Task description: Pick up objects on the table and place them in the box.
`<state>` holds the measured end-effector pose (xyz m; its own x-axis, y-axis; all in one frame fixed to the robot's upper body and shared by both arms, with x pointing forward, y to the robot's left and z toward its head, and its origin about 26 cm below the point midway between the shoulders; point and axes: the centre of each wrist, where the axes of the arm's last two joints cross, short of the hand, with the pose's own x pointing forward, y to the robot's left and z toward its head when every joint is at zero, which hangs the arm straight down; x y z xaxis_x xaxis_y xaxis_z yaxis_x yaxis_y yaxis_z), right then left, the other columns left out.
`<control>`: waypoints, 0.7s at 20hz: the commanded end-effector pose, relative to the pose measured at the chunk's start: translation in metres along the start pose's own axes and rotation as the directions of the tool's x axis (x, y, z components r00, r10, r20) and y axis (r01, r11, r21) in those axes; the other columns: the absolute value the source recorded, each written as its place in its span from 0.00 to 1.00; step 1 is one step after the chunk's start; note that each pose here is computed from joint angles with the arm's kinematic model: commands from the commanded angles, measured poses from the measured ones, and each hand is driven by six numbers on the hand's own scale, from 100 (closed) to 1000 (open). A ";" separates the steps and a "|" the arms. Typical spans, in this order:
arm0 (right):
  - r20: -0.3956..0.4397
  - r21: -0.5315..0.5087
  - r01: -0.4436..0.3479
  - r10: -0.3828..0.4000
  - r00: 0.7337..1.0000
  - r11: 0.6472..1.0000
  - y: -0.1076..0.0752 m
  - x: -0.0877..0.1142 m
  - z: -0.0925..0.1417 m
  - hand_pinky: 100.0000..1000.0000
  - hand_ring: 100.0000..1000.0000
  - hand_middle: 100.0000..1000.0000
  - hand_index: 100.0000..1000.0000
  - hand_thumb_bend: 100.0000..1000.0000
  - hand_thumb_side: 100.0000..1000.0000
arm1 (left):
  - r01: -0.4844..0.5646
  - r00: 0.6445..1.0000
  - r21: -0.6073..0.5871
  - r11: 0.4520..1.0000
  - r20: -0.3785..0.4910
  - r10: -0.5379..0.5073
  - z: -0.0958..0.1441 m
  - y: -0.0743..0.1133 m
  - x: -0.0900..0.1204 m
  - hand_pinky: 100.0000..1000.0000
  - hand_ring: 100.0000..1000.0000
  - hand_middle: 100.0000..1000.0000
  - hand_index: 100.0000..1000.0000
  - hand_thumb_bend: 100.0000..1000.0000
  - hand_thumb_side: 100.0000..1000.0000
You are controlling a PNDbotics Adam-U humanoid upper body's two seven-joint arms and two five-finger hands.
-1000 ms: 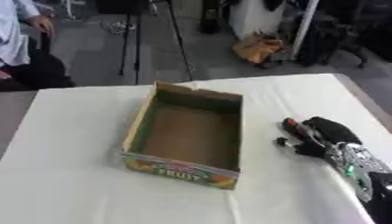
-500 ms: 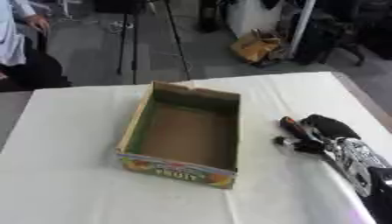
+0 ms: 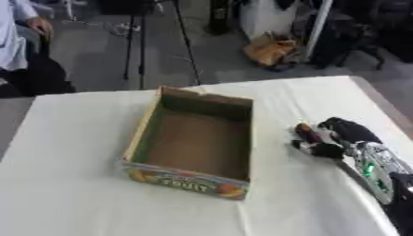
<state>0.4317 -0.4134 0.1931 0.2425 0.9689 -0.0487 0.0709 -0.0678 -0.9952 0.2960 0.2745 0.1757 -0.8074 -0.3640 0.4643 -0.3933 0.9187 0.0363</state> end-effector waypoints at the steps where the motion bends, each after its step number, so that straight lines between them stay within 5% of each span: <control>1: -0.029 -0.053 -0.012 0.011 1.000 0.999 -0.024 -0.015 -0.001 0.89 0.92 0.91 0.90 0.62 1.00 | -0.001 1.000 -0.006 1.000 0.022 0.001 -0.004 0.001 0.004 0.66 0.93 0.95 0.72 0.00 1.00; 14: -0.057 -0.052 0.013 -0.016 0.998 0.999 -0.019 -0.020 -0.007 0.88 0.90 0.89 0.86 0.52 1.00 | -0.011 1.000 -0.014 1.000 0.023 0.011 -0.005 -0.001 0.005 0.66 0.93 0.95 0.72 0.00 1.00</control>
<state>0.4358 -0.4206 0.1948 0.2726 0.9619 -0.0200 0.0862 -0.0451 -0.9953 0.2963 0.2728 0.1759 -0.8091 -0.3589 0.4654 -0.3831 0.9226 0.0454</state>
